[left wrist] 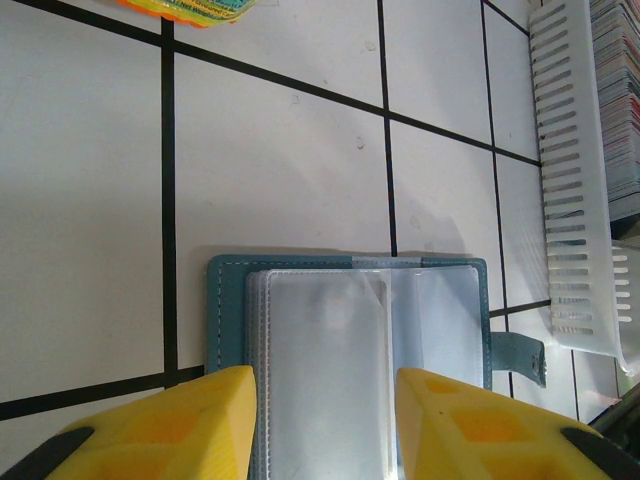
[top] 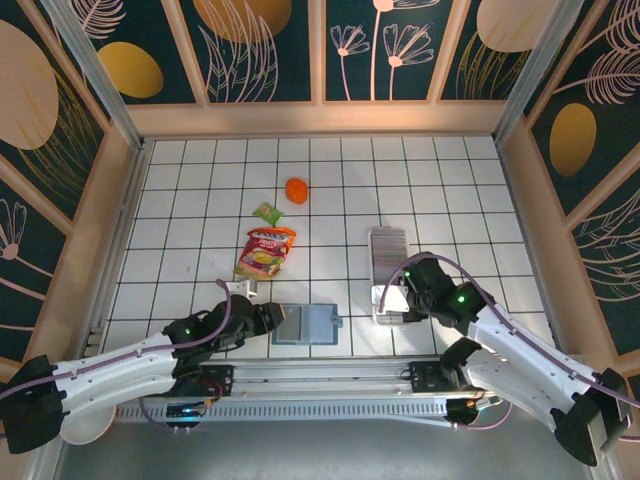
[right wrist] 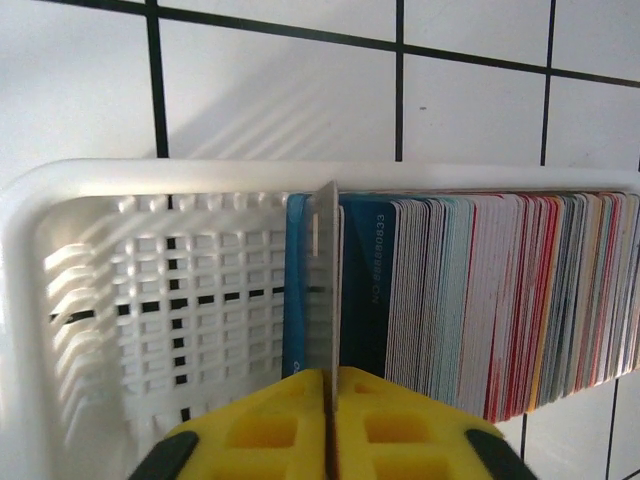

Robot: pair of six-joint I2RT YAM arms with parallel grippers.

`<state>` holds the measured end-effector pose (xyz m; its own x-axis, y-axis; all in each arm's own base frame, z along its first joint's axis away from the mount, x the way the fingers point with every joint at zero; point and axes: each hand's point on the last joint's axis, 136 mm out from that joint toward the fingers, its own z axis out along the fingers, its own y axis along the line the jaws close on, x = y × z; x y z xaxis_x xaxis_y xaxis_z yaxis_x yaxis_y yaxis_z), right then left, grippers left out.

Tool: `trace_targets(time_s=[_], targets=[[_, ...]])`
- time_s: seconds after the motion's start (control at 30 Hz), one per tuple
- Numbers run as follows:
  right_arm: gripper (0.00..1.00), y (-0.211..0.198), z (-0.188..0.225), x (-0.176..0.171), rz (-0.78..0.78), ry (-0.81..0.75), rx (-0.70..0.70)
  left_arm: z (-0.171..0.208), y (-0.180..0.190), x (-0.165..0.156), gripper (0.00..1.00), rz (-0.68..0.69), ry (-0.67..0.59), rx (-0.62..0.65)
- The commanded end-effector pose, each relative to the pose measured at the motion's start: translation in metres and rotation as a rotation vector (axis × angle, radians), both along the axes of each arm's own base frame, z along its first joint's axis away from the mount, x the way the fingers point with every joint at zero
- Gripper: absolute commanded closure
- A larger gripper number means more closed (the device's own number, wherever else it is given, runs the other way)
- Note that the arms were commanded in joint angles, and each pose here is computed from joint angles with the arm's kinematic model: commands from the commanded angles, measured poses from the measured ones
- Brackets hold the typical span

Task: Put the credit cards into the card holder

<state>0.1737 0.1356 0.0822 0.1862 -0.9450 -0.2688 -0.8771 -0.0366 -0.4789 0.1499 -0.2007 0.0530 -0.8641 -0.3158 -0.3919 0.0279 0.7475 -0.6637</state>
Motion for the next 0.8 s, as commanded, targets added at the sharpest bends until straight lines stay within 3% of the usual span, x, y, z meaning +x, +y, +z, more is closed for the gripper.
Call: trace_targets(time_s=[0.0, 0.23, 0.37, 0.5, 0.63, 0.77], targets=[[0.80, 0.001, 0.002, 0.021, -0.023, -0.100, 0.009, -0.005, 0.002, -0.003, 0.60, 0.002, 0.015, -0.005], [0.42, 0.002, 0.007, 0.032, -0.032, -0.145, 0.004, -0.005, 0.003, -0.003, 0.60, 0.007, 0.013, -0.013], [0.28, 0.002, 0.004, 0.035, -0.033, -0.168, -0.001, -0.006, 0.004, -0.003, 0.61, 0.011, 0.013, -0.014], [0.22, 0.001, 0.000, 0.042, -0.031, -0.204, -0.020, -0.007, 0.004, -0.003, 0.61, 0.011, 0.013, -0.014], [0.02, 0.003, -0.004, 0.044, -0.024, -0.203, -0.024, -0.008, 0.005, -0.003, 0.62, 0.013, 0.012, -0.013], [0.01, 0.006, -0.006, 0.051, -0.025, -0.234, -0.016, -0.008, 0.004, -0.003, 0.64, 0.011, 0.011, -0.016]])
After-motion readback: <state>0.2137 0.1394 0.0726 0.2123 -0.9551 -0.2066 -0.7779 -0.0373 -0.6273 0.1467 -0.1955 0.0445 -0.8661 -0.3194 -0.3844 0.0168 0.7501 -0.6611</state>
